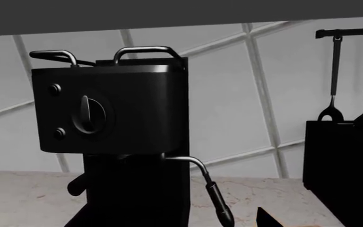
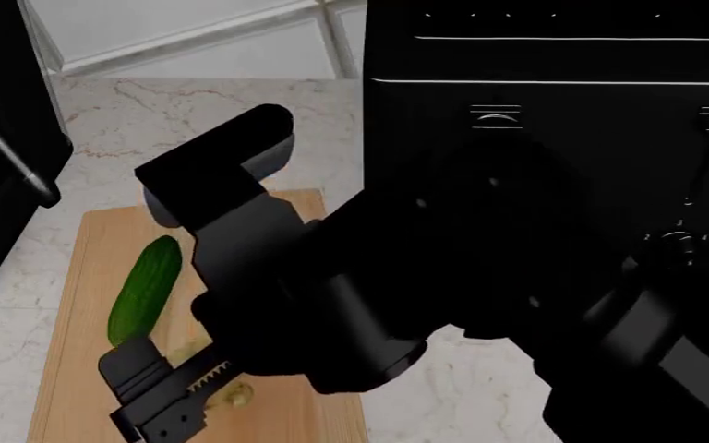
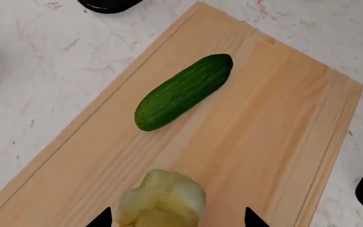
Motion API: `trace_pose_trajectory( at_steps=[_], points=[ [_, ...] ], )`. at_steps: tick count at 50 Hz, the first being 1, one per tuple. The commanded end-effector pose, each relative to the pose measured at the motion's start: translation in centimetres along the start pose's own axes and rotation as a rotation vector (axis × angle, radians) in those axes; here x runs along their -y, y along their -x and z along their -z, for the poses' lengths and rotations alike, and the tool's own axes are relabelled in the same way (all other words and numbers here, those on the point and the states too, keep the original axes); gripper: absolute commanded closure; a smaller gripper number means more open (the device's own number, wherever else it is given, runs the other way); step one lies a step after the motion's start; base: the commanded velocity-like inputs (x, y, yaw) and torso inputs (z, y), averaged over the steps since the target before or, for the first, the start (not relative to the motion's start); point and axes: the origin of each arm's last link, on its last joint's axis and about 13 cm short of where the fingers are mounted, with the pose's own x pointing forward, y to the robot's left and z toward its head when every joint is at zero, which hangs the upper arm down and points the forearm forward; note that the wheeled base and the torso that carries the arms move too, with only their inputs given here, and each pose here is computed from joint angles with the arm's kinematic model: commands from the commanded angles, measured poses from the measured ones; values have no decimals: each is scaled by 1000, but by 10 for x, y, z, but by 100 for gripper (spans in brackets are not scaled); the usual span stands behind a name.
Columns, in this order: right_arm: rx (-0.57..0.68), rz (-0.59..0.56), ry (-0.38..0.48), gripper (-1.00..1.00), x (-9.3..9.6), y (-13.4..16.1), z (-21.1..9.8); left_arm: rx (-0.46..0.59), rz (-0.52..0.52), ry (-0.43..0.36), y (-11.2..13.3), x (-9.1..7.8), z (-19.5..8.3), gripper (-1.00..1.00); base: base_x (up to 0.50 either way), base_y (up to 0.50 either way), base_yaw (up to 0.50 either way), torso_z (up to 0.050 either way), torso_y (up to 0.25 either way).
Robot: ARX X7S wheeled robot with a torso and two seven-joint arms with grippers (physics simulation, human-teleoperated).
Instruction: Clear the non-vegetable object off the cutting board and place the vegetables onto it.
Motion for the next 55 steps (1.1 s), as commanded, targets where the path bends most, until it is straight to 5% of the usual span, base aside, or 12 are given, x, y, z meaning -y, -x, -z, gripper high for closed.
trace_pose_trajectory(
  at_steps=[1,20,38,44,45,55],
  points=[
    [81,-7,19,-100,-4,24,-16,41,21,8,0,1,-6,-100,0,0,0,0,0],
    [242,26,12,-100,-11,83,-29,55,29,7,1,2,-10,-100,0,0,0,0,0],
    [411,87,-21,-100,-26,131,-1,58,51,4,-1,6,-11,-100,0,0,0,0,0],
    [535,228,0,-100,-37,151,19,58,63,-1,-2,8,-11,-100,0,0,0,0,0],
    [561,301,54,-100,-39,154,21,58,66,-1,-1,9,-11,-100,0,0,0,0,0],
    [707,406,25,-100,-60,174,44,72,121,-38,-2,12,-17,-100,0,0,0,0,0]
  ],
)
